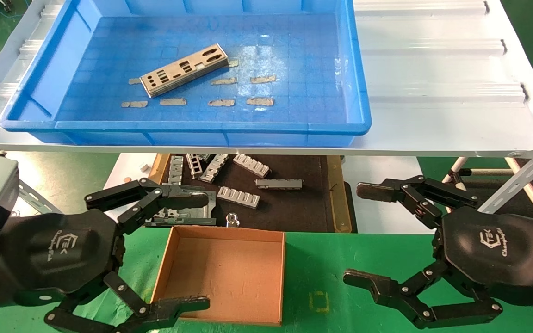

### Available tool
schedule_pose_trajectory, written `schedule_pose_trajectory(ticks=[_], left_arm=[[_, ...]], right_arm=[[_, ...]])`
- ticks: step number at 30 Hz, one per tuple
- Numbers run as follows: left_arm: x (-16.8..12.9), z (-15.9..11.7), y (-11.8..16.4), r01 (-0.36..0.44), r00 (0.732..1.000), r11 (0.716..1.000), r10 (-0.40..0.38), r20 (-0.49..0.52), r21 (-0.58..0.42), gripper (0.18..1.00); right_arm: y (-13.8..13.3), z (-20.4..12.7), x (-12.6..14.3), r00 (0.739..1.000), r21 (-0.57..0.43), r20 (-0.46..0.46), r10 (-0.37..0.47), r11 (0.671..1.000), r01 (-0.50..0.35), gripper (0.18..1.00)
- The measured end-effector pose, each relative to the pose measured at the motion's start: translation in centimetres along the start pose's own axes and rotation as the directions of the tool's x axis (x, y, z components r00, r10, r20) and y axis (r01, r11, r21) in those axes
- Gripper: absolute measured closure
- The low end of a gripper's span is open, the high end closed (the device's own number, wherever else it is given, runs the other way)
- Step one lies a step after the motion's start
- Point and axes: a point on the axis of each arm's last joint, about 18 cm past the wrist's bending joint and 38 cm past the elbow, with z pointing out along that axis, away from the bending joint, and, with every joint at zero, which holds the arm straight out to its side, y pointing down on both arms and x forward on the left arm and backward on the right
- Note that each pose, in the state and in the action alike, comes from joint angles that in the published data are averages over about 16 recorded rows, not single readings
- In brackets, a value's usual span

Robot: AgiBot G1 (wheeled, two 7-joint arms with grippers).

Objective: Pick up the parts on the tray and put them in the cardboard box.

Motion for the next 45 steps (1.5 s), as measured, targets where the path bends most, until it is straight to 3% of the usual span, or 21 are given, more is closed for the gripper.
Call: schedule_pose_trajectory(ticks=[23,31,39,45], left_arm=[[-1.2,0.0,-0.4,0.000,0.999,1.000,0.000,0.044,0.017,0.184],[-6.0,0.2,-1.7,-0.018,0.982,0.998,0.008,0.190,0.054,0.184],[-13.1,0.9,-3.0,-0.047,0.935,0.998,0.027,0.355,0.047,0.184],[-17.6,1.8,-3.3,-0.056,0.902,0.998,0.054,0.428,-0.008,0.184]], right_arm=[[0.0,0.0,0.0,1.000,0.000,0.000,0.000,1.000,0.000,0.182],[0.0,0.0,0.0,1.000,0.000,0.000,0.000,1.000,0.000,0.211],[0.0,0.0,0.0,1.000,0.000,0.000,0.000,1.000,0.000,0.289],[0.0,0.0,0.0,1.000,0.000,0.000,0.000,1.000,0.000,0.392]])
